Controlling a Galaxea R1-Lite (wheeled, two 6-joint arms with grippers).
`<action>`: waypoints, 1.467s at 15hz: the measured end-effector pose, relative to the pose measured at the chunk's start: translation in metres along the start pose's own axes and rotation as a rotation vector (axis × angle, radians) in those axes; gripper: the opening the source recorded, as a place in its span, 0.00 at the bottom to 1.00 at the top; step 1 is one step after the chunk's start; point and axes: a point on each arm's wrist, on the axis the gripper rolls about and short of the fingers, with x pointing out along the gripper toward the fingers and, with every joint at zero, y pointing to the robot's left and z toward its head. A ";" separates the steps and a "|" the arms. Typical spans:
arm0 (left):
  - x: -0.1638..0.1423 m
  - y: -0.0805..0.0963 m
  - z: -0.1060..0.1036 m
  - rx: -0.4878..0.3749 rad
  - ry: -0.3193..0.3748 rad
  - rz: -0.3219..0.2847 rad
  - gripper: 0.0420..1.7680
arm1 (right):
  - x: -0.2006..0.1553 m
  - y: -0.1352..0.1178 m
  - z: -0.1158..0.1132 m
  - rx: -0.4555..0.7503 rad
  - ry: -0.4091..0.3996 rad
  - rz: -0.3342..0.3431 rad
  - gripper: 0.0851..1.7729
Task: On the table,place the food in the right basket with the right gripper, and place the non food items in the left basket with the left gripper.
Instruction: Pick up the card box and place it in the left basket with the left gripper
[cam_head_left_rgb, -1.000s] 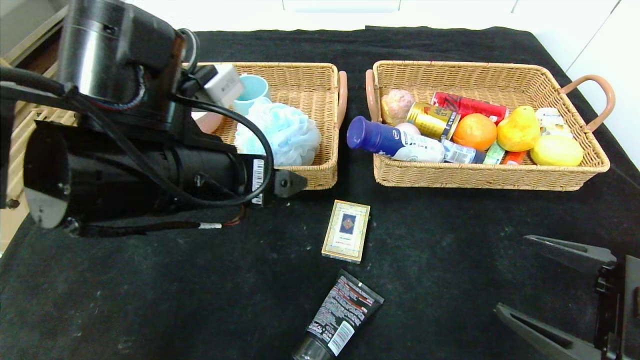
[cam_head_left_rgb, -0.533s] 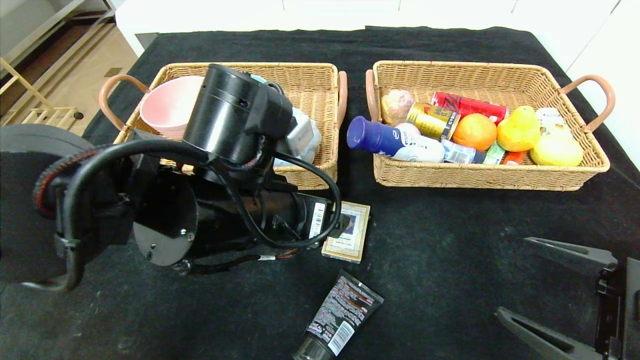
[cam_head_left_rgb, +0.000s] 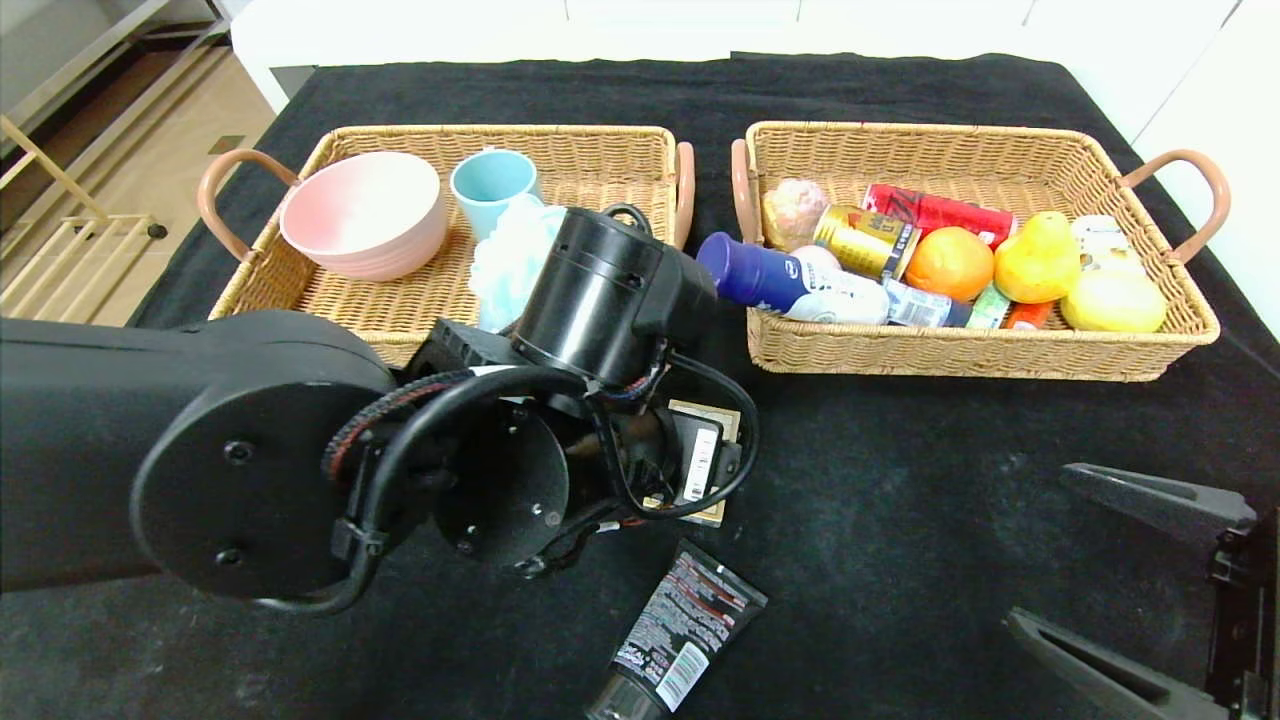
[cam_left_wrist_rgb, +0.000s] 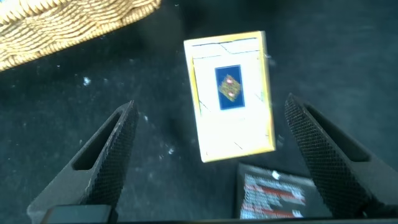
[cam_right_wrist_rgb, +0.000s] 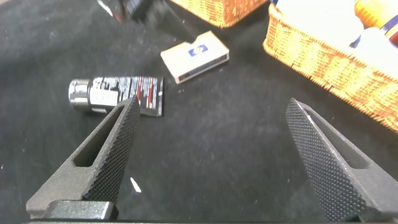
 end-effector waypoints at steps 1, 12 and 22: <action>0.004 -0.004 -0.001 0.009 0.003 0.014 0.97 | -0.001 0.000 0.002 -0.003 -0.007 -0.001 0.96; 0.028 -0.031 -0.013 0.055 0.030 0.040 0.97 | -0.003 0.002 0.003 -0.008 -0.017 0.006 0.96; 0.040 -0.033 -0.019 0.062 0.050 0.061 0.97 | -0.003 0.003 0.000 -0.002 -0.005 0.010 0.96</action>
